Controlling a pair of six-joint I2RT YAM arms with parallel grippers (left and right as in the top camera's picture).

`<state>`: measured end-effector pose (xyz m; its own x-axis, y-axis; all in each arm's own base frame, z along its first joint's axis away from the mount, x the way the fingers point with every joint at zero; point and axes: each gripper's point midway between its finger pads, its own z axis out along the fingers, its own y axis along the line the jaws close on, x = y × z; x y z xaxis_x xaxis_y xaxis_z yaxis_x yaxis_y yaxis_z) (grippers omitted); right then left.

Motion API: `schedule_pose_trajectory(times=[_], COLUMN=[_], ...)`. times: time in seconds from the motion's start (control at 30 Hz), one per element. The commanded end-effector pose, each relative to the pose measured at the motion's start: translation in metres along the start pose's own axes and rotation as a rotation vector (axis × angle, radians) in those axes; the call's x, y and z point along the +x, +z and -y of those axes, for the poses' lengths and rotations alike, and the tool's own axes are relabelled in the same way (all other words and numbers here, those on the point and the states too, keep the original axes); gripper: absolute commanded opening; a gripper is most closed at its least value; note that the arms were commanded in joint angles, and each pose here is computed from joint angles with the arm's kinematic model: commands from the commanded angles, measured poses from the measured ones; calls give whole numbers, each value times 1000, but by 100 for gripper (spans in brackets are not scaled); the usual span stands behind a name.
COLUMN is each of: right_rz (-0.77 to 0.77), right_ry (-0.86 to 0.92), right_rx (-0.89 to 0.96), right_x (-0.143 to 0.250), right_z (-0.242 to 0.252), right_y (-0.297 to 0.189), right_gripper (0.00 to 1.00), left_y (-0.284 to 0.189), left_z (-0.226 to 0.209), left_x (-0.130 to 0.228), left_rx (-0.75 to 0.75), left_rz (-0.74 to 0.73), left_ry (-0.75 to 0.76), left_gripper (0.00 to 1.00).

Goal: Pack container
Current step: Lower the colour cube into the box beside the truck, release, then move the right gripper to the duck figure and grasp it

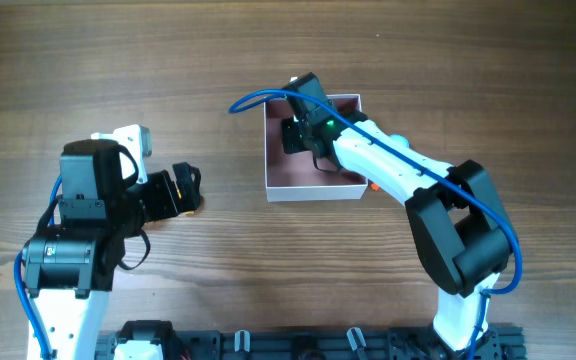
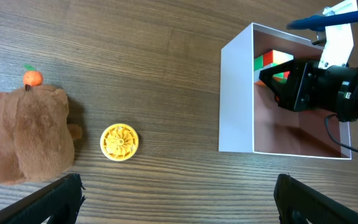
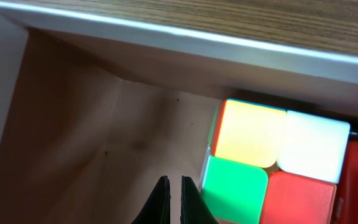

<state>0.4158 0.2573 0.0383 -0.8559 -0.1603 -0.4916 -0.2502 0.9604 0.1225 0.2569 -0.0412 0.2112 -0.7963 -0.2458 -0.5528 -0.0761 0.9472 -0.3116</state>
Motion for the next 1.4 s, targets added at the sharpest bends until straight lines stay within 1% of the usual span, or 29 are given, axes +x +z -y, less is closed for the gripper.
schedule_pose_trajectory(times=[0.0,0.1,0.17,0.2,0.23,0.27,0.3,0.37,0.43,0.5,0.57,0.6,0.63,0.77,0.8,0.87,0.93,0.97,1.03,1.13,1.2,1.37], right_rz=[-3,38,123,166,222,272,286,247,134,50,-44,-82,-135,-296,-318,-333,-303,-284,-262,-238,-218,-215], right_ry=[-1,-43,-68,-56,-30,7,34,104,202,248,273,275,273,220,223,228,225,221,161,158,119,106], right_rx=[13,-17,-20,-2,35,72,90,150,226,270,298,295,274,110,102,97,83,45,-118,-206,-290,-334], right_x=[0,-17,-37,-46,-56,-64,-65,-55,-29,-7,18,27,40,67,72,75,68,63,54,47,42,41], right_z=[0,-6,-4,3,18,39,54,93,135,161,177,177,174,150,149,149,147,141,115,101,88,79], right_y=[-5,-50,-96,-117,-146,-176,-191,-202,-193,-177,-153,-142,-128,-83,-76,-66,-61,-59,-59,-60,-62,-64], right_gripper=[5,6,8,13,16,24,30,30,30,29,20,15,14,13,13,13,13,13,13,13,13,13], left_y=[-2,-2,-2,-2,-2,-2,-2,-2,-2,-2,-2,-2,-2,-2,-2,-2,-2,-2,-2,-2,-2,-2], left_z=[2,2,2,2,2,2,2,2,2,2,2,2,2,2,2,2,2,2,2,2,2,2], left_x=[-5,-5,-5,-5,-5,-5,-5,-5,-5,-5,-5,-5,-5,-5,-5,-5,-5,-5,-5,-5,-5,-5], left_rx=[3,3,3,3,3,3,3,3,3,3,3,3,3,3,3,3,3,3,3,3,3,3], left_rz=[12,12,12,12,12,12,12,12,12,12,12,12,12,12,12,12,12,12,12,12,12,12], left_ry=[4,4,4,4,4,4,4,4,4,4,3,3,3,3,3,3,3,3,3,3,3,3], left_gripper=[100,100,100,100,100,100,100,100,100,100,100,100,100,100,100,100,100,100,100,100,100,100])
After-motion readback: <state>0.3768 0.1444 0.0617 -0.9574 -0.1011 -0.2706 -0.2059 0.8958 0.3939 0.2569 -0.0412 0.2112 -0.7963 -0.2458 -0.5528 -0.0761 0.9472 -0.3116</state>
